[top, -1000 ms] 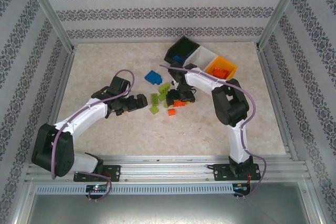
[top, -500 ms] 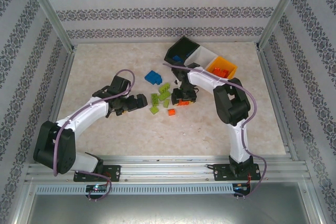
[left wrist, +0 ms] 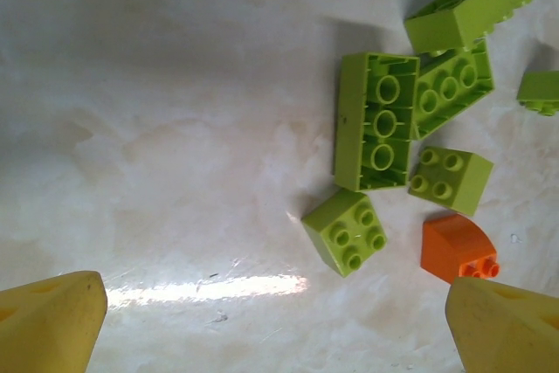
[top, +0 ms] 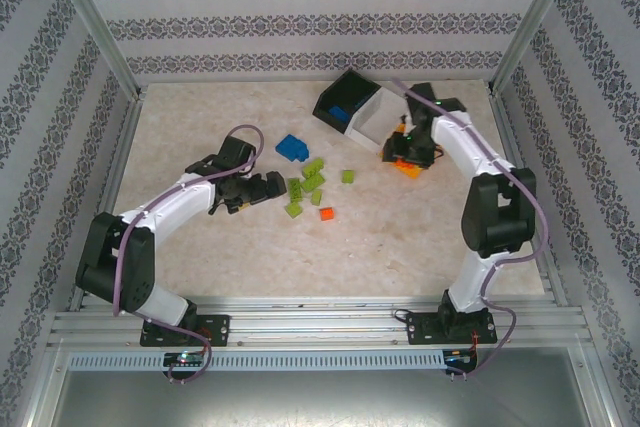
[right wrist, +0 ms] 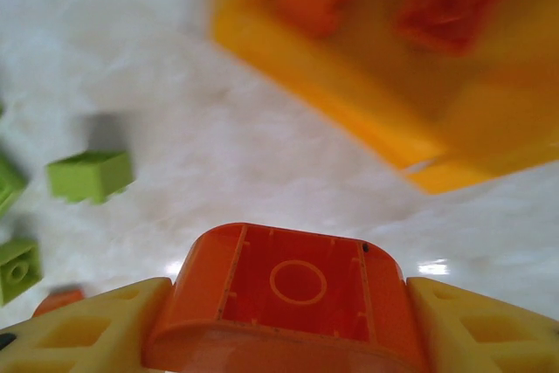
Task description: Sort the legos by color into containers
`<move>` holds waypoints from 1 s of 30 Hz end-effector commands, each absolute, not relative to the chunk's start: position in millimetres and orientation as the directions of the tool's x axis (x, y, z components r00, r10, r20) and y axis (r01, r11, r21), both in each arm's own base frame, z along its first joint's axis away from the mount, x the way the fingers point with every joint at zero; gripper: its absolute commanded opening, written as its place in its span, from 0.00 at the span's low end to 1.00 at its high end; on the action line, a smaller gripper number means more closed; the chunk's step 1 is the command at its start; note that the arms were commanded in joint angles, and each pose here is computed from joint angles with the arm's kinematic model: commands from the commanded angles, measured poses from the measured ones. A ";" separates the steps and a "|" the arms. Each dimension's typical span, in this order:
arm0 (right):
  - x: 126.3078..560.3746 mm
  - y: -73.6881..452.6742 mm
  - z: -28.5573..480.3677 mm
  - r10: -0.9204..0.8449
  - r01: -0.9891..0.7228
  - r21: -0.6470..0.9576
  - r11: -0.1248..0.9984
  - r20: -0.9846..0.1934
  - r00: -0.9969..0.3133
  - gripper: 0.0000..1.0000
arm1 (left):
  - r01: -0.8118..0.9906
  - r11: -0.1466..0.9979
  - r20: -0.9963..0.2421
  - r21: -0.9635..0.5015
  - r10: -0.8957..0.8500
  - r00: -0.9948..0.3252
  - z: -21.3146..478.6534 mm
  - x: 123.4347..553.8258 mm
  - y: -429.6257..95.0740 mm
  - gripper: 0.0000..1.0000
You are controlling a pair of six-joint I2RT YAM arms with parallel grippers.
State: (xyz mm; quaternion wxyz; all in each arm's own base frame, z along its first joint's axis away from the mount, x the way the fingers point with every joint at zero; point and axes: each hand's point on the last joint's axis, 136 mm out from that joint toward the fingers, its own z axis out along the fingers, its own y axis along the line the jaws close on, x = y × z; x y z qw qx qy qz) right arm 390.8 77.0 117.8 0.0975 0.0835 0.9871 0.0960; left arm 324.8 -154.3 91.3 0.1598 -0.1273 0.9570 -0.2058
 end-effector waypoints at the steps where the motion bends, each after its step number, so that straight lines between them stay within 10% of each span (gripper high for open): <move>1: 401.2 48.5 122.5 0.227 0.190 0.193 0.963 -0.197 -0.954 0.56 | -0.157 0.878 -0.270 -0.452 -0.302 -0.914 100.3 330.4 -162.6 1.00; 18: 498.4 -17.7 112.5 0.372 0.347 0.135 0.928 -0.298 -0.879 0.59 | -0.141 0.905 -0.267 -0.402 -0.262 -0.927 99.7 320.3 -152.8 1.00; 30: 523.4 -27.1 133.3 0.384 0.341 0.180 0.923 -0.344 -0.857 0.83 | -0.138 0.905 -0.303 -0.403 -0.274 -0.913 101.8 339.0 -154.6 1.00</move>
